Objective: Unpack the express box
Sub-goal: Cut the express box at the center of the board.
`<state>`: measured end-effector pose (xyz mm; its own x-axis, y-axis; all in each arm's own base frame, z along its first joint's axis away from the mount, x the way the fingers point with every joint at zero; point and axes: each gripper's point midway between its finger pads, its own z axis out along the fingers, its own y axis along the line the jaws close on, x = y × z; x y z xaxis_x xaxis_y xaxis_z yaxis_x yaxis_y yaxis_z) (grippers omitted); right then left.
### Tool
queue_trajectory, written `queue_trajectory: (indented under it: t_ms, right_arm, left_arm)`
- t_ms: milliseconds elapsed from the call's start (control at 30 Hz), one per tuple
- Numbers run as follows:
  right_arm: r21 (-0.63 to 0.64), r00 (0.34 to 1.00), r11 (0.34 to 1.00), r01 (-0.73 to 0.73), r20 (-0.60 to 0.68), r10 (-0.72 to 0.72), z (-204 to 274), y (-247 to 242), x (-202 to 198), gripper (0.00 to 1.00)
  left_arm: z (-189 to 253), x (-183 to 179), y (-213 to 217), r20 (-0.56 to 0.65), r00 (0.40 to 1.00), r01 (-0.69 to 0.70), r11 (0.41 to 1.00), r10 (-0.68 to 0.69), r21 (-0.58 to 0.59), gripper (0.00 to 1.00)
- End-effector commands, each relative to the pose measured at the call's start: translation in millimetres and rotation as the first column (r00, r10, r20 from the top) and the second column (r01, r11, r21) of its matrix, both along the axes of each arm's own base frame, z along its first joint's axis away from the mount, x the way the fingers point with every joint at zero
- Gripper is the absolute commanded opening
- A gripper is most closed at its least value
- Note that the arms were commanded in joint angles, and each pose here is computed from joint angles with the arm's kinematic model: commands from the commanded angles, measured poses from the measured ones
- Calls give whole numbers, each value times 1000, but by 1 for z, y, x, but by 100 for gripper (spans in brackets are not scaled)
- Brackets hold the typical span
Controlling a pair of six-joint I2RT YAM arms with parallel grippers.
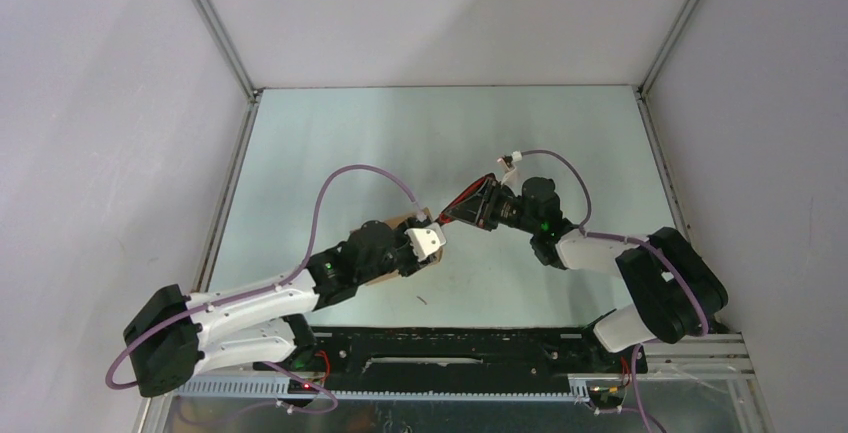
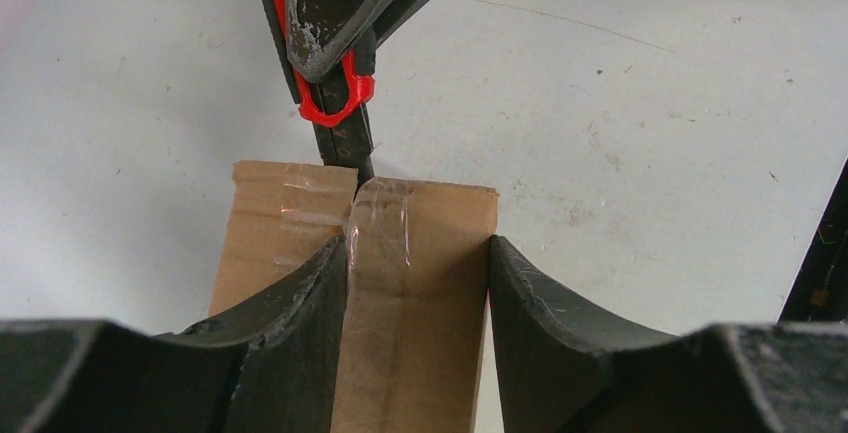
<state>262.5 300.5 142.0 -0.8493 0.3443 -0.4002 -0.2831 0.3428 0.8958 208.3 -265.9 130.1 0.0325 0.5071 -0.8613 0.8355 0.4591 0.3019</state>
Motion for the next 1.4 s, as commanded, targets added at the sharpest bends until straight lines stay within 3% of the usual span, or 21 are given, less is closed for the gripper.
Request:
queue_trajectory:
  t_ms: [0, 400, 733, 967, 1367]
  right_arm:
    - [-18, 982, 983, -181, -60, 179, -17, 5, -38, 0]
    - [24, 985, 987, -158, -63, 160, -15, -19, -23, 0]
    - [-4, 963, 968, -249, -111, 247, -33, 2, -62, 0]
    - [-7, 956, 962, -273, -113, 270, -39, 6, -70, 0]
    - [27, 969, 975, -221, -106, 223, -36, -28, -45, 0]
  left_arm:
    - [39, 34, 15, 165, 972, -147, 982, 166, -117, 0]
    - [33, 27, 28, 156, 973, -155, 981, 172, -118, 0]
    - [49, 49, 34, 243, 927, -248, 953, 286, -175, 0]
    - [49, 48, 27, 243, 935, -221, 960, 258, -171, 0]
    - [46, 25, 35, 205, 959, -158, 971, 194, -179, 0]
